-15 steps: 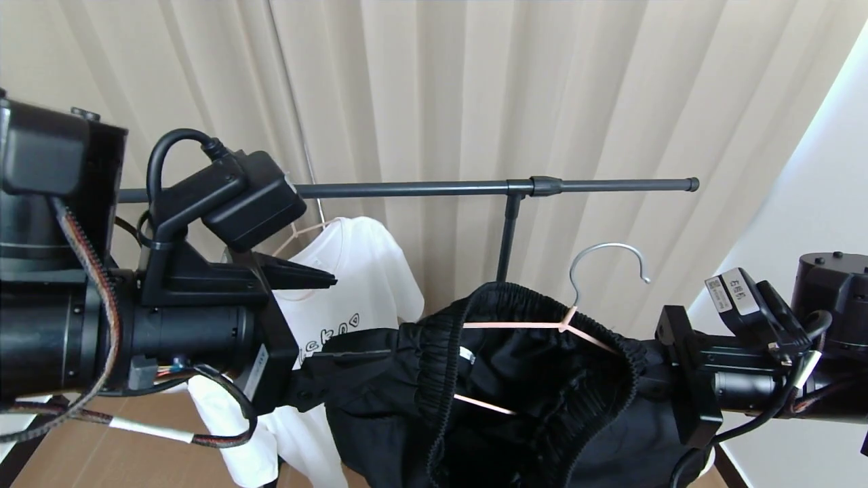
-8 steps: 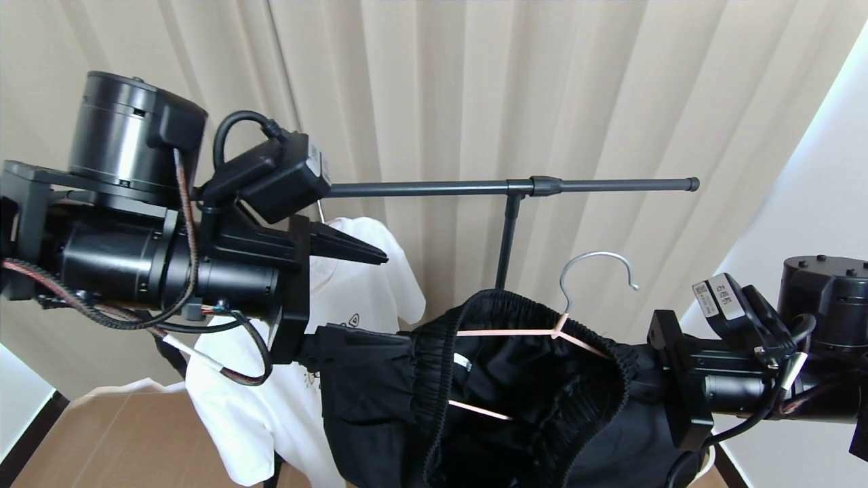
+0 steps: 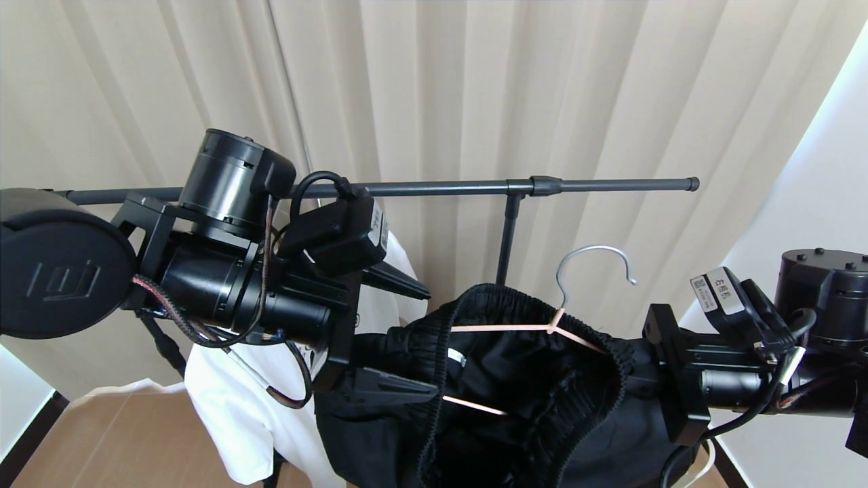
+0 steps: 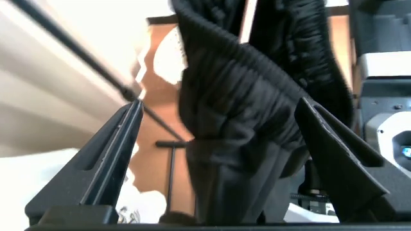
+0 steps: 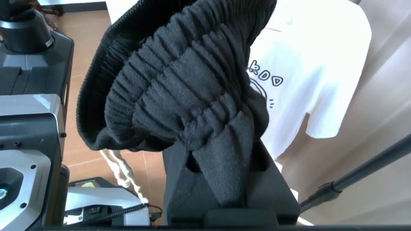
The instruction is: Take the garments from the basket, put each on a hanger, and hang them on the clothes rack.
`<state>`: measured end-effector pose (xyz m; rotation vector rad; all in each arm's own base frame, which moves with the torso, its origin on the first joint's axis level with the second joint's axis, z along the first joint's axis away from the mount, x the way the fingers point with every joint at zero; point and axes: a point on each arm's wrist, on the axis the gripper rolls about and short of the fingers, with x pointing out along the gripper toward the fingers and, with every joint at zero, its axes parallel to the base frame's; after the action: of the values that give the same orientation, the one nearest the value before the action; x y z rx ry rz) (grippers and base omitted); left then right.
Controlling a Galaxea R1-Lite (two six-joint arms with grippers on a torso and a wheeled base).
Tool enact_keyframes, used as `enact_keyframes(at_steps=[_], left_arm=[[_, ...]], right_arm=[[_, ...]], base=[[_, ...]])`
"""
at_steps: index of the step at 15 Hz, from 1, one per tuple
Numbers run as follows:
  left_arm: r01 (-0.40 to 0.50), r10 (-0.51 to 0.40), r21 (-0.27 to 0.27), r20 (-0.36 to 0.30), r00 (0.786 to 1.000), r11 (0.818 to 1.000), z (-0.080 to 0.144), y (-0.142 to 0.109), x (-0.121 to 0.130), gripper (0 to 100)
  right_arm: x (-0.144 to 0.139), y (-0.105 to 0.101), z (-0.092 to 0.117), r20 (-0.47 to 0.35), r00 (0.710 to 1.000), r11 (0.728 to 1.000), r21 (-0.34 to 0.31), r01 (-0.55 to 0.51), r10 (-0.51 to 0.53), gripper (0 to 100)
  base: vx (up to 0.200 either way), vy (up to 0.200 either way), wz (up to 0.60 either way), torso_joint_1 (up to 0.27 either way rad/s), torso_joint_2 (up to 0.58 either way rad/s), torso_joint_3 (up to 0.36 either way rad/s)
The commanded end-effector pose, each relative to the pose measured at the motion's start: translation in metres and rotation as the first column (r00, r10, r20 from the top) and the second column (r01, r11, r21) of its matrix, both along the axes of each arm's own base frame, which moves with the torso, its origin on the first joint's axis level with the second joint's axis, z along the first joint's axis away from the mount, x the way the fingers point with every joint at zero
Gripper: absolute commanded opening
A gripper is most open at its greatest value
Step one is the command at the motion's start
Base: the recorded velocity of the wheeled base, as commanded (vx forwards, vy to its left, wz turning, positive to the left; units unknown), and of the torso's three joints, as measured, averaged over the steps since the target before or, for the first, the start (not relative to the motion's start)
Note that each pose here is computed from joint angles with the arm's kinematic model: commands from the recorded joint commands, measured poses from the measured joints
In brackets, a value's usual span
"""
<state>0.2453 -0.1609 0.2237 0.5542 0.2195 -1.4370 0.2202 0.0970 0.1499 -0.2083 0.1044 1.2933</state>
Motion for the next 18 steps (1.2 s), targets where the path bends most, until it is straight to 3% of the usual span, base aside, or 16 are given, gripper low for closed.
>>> enact_keyframes(at_steps=[1,3,7,18], left_arm=[[0.016,-0.016,0.01,0.002,1.0,1.0,-0.004,0.0,0.001,100],[0.032,-0.032,0.027,0.004,0.999,0.999,-0.009,-0.002,0.004,100],[0.071,-0.071,0.008,-0.03,0.997,0.997,-0.017,-0.005,0.008,100],[0.066,-0.066,0.014,-0.04,0.997,0.998,-0.021,-0.006,0.012,100]], right_arm=[[-0.001,0.002,0.0,0.002,1.0,1.0,0.001,-0.011,0.011,0],[-0.002,0.004,0.002,0.007,1.0,1.0,0.002,-0.018,0.017,0],[-0.002,0.009,0.007,0.027,0.999,0.999,0.01,-0.038,0.037,0],[0.001,0.017,0.022,0.079,0.995,0.998,0.029,-0.059,0.057,0]], base=[[0.0,0.0,0.0,0.0,0.0,0.0],[0.0,0.0,0.0,0.0,0.0,0.0],[0.0,0.0,0.0,0.0,0.0,0.0],[0.0,0.0,0.0,0.0,0.0,0.0]])
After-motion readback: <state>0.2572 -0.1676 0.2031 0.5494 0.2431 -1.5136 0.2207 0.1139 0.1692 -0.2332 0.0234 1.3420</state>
